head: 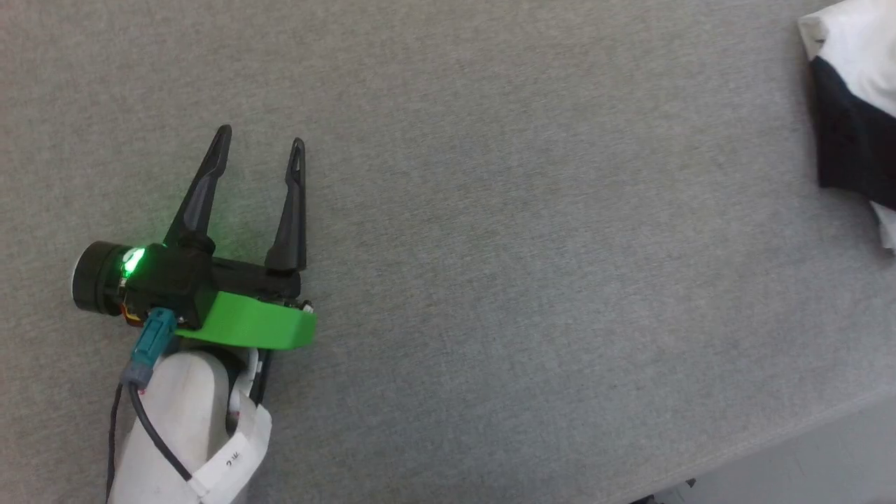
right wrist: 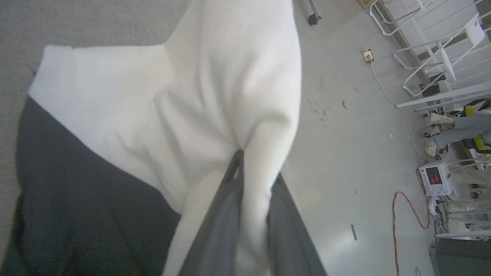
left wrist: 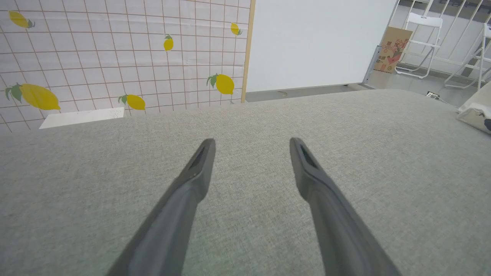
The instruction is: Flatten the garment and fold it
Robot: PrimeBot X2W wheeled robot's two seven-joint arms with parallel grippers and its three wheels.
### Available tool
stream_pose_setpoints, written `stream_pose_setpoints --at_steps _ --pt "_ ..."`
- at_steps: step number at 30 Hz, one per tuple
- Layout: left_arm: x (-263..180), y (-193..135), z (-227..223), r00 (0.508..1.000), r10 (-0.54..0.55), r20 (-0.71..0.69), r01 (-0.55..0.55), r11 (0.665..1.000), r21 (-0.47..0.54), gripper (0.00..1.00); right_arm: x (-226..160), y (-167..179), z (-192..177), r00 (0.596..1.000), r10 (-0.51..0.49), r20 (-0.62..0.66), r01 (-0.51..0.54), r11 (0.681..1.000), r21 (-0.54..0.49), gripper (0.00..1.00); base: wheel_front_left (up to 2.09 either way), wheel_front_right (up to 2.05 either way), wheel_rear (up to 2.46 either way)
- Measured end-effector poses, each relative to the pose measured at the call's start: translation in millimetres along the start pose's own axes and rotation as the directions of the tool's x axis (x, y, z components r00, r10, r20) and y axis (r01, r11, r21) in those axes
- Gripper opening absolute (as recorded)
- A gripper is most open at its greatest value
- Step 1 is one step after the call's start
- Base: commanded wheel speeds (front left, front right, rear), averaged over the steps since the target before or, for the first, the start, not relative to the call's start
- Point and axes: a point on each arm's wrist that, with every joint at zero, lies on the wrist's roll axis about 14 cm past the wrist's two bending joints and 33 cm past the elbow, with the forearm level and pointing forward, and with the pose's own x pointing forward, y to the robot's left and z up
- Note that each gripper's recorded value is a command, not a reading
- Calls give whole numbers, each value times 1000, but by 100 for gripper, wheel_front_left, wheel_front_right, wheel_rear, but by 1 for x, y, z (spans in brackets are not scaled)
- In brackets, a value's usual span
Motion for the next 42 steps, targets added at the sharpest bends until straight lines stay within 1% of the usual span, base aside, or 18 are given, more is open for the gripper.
stream_pose_setpoints --at_steps 2,3,4,6,8,10,14,17,20,23,26,29,32,35,42 --pt "-2 4 0 1000 10 -1 -10 1000 4 100 3 4 -1 1000 -1 3 1 1000 -1 0 0 0 0" --pt "-3 5 1 1000 16 -1 -16 1000 7 100 4 5 -1 1000 -2 8 2 1000 -14 12 0 0 0" --pt "-4 7 4 1000 24 2 -24 1000 10 100 3 5 1 1000 -4 16 4 1000 -28 100 0 0 0" --pt "-6 9 9 999 35 9 -36 999 16 100 2 2 5 999 -11 40 12 1000 -25 100 0 0 0" --pt "-9 8 14 999 43 13 -44 999 13 100 -3 -5 15 996 -21 85 24 999 -31 100 0 0 0" --pt "-13 8 18 998 58 15 -58 998 3 100 -8 -9 28 989 -27 148 29 1000 -12 100 0 0 0" --pt "-25 6 25 996 92 9 -91 996 -21 100 -23 -9 52 960 -12 278 0 999 43 100 0 0 0" --pt "-37 5 33 993 117 5 -117 993 -31 100 -40 2 66 926 25 376 -61 994 86 100 0 0 0" --pt "-49 4 42 991 137 5 -137 990 -32 100 -61 13 83 872 49 487 -134 981 142 100 0 0 0" --pt "-62 6 55 986 167 23 -166 986 -27 100 -87 32 100 799 81 596 -229 957 177 100 0 0 0" --pt "-78 11 66 979 202 33 -201 979 -26 100 -117 62 112 724 117 679 -345 915 209 100 0 0 0" --pt "-93 18 75 969 242 44 -242 970 -19 100 -143 86 118 669 149 728 -429 878 215 100 0 0 0" --pt "-108 26 86 958 281 66 -280 960 -13 100 -167 108 121 623 177 762 -498 841 212 100 0 0 0" --pt "-123 30 95 948 309 79 -309 951 -5 100 -187 126 121 585 195 787 -553 806 211 100 0 0 0" --pt "-154 36 111 926 361 113 -364 932 1 100 -223 154 116 522 230 821 -625 759 185 100 0 0 0"
